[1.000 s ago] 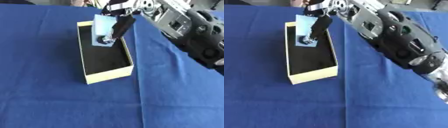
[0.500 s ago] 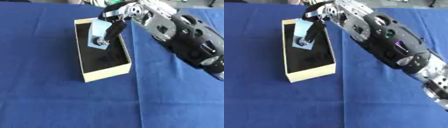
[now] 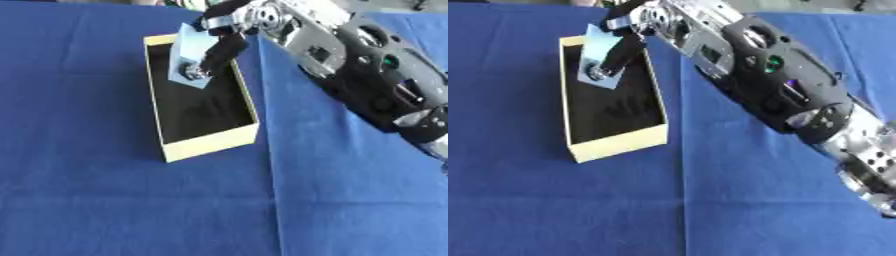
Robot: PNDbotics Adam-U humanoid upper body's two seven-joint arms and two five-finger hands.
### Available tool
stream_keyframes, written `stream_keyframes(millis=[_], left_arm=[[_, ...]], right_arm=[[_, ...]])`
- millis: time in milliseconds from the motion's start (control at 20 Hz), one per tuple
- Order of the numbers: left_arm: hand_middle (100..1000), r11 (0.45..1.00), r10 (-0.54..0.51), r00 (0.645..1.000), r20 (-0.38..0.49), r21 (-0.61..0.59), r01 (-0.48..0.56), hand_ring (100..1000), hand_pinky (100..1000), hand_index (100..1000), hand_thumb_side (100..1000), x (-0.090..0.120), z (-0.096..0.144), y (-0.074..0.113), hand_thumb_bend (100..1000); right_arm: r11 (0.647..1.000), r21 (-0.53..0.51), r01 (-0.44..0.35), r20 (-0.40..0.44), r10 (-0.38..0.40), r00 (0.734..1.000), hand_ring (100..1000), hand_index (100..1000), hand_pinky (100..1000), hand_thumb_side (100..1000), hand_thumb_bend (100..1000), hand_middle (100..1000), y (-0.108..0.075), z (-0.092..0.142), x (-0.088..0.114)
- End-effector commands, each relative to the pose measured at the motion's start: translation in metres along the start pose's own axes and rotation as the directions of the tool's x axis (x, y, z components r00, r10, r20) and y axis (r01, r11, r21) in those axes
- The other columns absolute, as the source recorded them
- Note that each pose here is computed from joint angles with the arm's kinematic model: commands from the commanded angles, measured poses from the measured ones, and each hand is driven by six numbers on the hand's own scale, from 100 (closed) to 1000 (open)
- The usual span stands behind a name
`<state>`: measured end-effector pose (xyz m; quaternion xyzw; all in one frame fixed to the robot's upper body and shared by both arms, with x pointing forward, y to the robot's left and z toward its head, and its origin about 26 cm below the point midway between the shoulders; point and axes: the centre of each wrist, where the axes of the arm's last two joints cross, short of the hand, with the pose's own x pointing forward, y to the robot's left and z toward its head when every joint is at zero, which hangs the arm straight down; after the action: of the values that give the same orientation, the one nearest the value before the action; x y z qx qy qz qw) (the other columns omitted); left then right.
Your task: Pick up objects on the table and place them in the box.
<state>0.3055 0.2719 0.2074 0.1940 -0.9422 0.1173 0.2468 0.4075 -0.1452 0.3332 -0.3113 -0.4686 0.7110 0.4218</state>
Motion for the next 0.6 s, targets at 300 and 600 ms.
stream_keyframes(millis=[300,600], left_arm=[[624,1.000,0.013,1.000,0.024,-0.001,-0.013,690,542,720,714,0.0058,-0.0037,-0.0002,100],[624,1.000,0.013,1.000,0.023,-0.003,-0.013,691,543,720,714,0.0057,-0.0034,-0.0002,100]], right_arm=[[1.000,0.016,-0.010,-0.049,0.010,0.999,968,1000,811,756,547,948,-0.0059,0.0060,-0.0113],[1.000,0.009,-0.016,-0.042,0.017,0.999,975,1000,824,769,580,958,-0.0074,0.0079,-0.0137]])
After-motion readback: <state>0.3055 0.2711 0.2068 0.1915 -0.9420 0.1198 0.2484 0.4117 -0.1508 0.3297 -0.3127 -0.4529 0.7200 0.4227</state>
